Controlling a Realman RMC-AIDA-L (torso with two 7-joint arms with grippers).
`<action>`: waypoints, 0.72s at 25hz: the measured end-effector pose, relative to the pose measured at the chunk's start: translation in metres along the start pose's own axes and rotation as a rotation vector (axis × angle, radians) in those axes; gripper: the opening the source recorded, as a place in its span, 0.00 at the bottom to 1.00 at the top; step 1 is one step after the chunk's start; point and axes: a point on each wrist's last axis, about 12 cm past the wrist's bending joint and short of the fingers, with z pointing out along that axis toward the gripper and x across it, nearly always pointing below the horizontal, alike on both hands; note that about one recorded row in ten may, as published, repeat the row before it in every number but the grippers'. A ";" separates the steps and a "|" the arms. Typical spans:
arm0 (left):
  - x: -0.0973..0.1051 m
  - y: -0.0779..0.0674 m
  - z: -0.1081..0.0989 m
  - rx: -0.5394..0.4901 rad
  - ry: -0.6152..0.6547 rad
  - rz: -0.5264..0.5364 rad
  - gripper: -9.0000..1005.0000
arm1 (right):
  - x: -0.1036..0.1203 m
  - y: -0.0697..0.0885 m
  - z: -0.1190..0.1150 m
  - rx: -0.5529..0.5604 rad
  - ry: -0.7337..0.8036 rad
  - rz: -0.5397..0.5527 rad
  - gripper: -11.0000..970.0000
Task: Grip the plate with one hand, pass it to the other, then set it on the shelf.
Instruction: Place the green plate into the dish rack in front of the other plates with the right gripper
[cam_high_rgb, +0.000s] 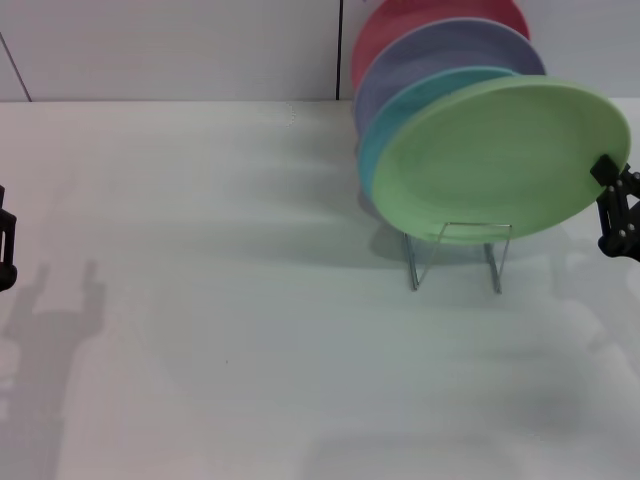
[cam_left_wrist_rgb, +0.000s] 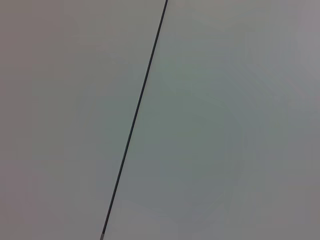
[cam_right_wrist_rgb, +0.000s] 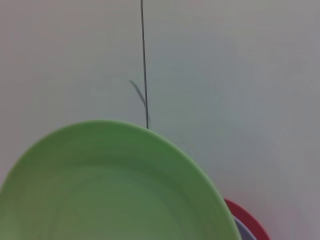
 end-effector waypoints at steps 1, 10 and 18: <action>0.000 0.000 0.000 0.000 0.000 0.000 0.59 | 0.000 0.000 -0.001 0.001 0.003 -0.001 0.03; 0.000 0.000 0.000 0.003 0.001 -0.003 0.59 | 0.006 0.000 -0.008 0.014 0.022 -0.005 0.03; 0.000 0.000 0.000 0.013 0.002 -0.005 0.59 | 0.011 0.002 -0.011 0.024 0.043 -0.007 0.03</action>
